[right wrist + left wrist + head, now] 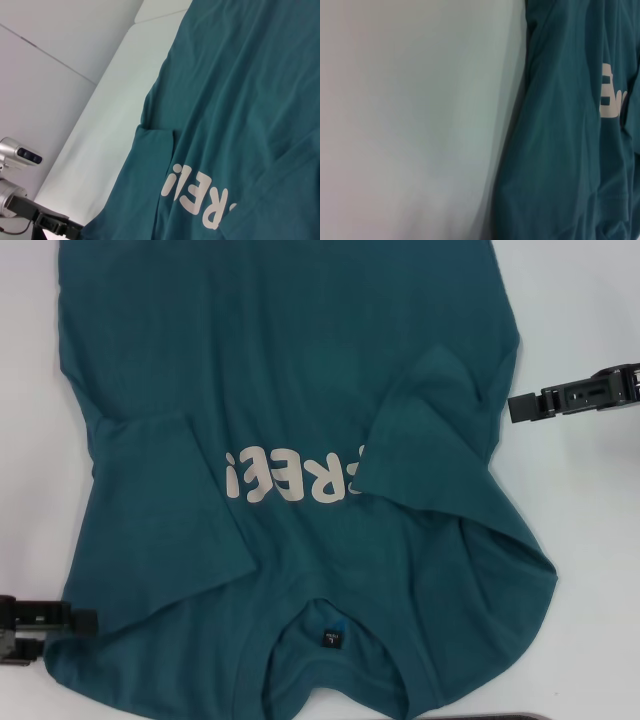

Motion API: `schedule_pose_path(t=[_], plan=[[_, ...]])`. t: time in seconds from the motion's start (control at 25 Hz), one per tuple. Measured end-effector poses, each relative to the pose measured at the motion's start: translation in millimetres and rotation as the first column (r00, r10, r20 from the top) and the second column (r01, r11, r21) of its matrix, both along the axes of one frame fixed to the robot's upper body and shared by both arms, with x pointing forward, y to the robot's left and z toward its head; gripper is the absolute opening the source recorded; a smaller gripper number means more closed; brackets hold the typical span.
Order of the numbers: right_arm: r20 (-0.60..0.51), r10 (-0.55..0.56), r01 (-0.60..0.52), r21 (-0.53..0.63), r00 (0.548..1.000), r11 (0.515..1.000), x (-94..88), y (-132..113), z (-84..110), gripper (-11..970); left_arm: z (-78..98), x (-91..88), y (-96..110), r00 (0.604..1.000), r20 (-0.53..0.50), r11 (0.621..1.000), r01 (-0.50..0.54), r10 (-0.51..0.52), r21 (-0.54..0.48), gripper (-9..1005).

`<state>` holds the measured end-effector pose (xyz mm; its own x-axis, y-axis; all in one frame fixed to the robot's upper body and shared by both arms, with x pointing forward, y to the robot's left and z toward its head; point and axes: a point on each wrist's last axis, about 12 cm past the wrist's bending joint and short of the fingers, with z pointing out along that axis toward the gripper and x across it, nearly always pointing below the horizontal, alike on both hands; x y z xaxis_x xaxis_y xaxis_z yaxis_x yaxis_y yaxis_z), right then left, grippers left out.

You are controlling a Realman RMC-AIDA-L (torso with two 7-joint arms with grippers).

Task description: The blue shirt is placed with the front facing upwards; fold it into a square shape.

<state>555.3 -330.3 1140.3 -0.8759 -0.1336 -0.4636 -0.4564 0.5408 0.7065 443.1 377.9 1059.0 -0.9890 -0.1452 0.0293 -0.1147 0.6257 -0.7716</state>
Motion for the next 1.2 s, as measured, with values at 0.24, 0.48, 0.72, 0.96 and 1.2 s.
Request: schedule_pose_path(t=[0.24,0.48,0.72,0.96,1.2], plan=[[-0.003,-0.006,0.006,0.002,1.000,1.000,-1.2,-1,-0.9,878,5.2,4.7,-5,1.000,0.024,1.000,0.019,-0.019,-0.014,716],[-0.001,-0.013,0.013,0.006,1.000,1.000,-1.5,-2,-1.0,878,15.7,12.2,-20,0.994,0.052,0.996,0.092,-0.092,0.004,644],[0.002,-0.014,0.014,0.006,1.000,1.000,-0.4,-2,-1.9,878,16.2,14.7,-20,0.995,0.034,0.996,0.093,-0.093,0.009,501],[0.008,-0.021,0.021,-0.001,1.000,1.000,0.9,-2,-2.1,878,17.4,14.8,-18,0.996,0.032,0.997,0.079,-0.079,0.005,257],[0.010,-0.035,0.035,0.007,0.999,0.999,1.7,-3,-2.1,878,19.5,16.1,-20,0.997,0.055,0.994,0.065,-0.061,-0.084,35]])
